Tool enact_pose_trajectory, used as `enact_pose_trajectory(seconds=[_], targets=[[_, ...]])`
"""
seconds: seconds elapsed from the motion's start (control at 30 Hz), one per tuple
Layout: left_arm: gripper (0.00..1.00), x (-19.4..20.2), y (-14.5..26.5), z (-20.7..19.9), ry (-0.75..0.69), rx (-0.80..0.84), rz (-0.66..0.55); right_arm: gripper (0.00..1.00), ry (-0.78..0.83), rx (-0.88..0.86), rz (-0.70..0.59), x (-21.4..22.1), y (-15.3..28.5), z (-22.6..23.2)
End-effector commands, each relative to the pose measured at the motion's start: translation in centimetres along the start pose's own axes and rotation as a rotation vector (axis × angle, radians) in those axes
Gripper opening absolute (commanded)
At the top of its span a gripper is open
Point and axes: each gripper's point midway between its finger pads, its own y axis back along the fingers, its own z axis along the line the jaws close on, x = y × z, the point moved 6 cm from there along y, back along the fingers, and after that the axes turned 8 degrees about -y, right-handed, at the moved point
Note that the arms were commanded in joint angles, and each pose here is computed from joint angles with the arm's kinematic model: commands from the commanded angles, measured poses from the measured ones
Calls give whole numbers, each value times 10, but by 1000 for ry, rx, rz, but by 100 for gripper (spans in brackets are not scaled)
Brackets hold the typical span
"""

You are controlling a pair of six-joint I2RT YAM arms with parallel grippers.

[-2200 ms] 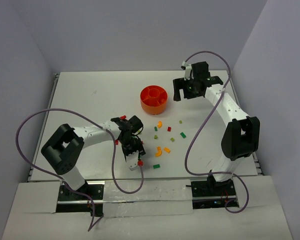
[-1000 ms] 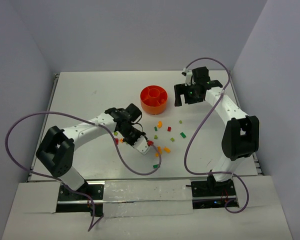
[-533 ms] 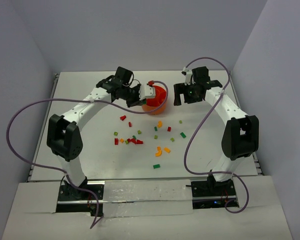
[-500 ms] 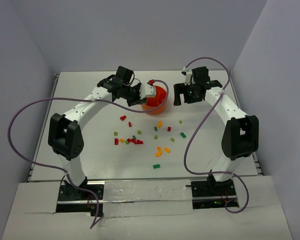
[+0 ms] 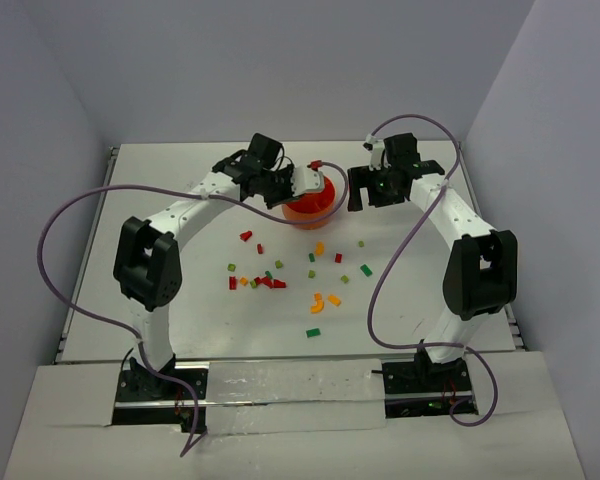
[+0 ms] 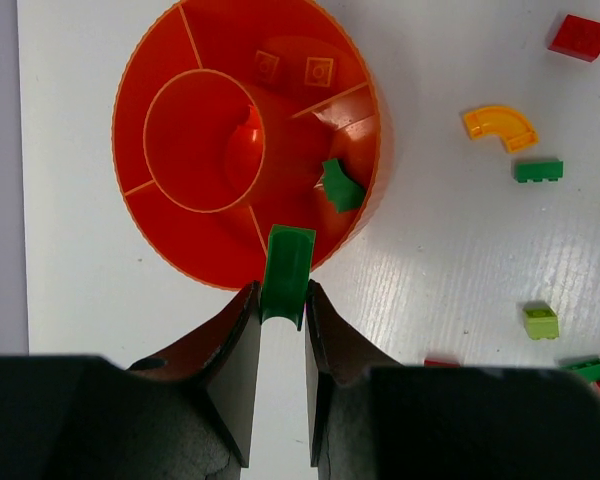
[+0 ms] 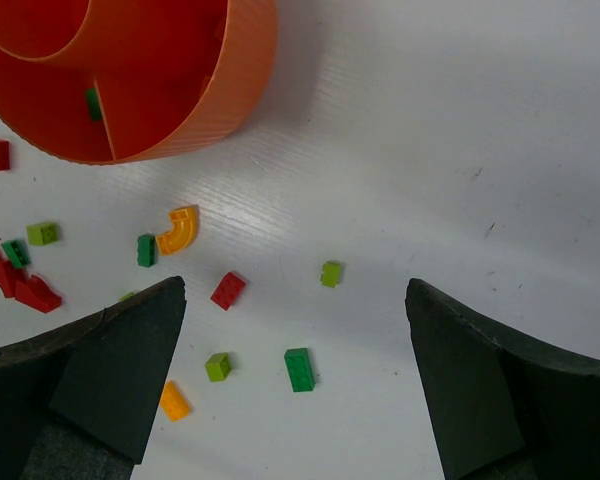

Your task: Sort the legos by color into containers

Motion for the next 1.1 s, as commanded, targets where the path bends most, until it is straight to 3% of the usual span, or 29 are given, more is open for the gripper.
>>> enact_pose_trajectory(seconds=[0.0,0.33,0.67,1.07], targets=[[6,-16,-3,17,-49,-67,-40,98,-11,2,-18,-3,-4,-4],[11,-17,-23,15,-57,-55,-37,98,-12,5,-10,1,-4,-6],[30,-20,-27,18,-58,-64,-43,97,-14,-27,12,11,-6,-4],[42,-30,-16,24,-47,-88,-57,88,27,-95,26,37,0,2]])
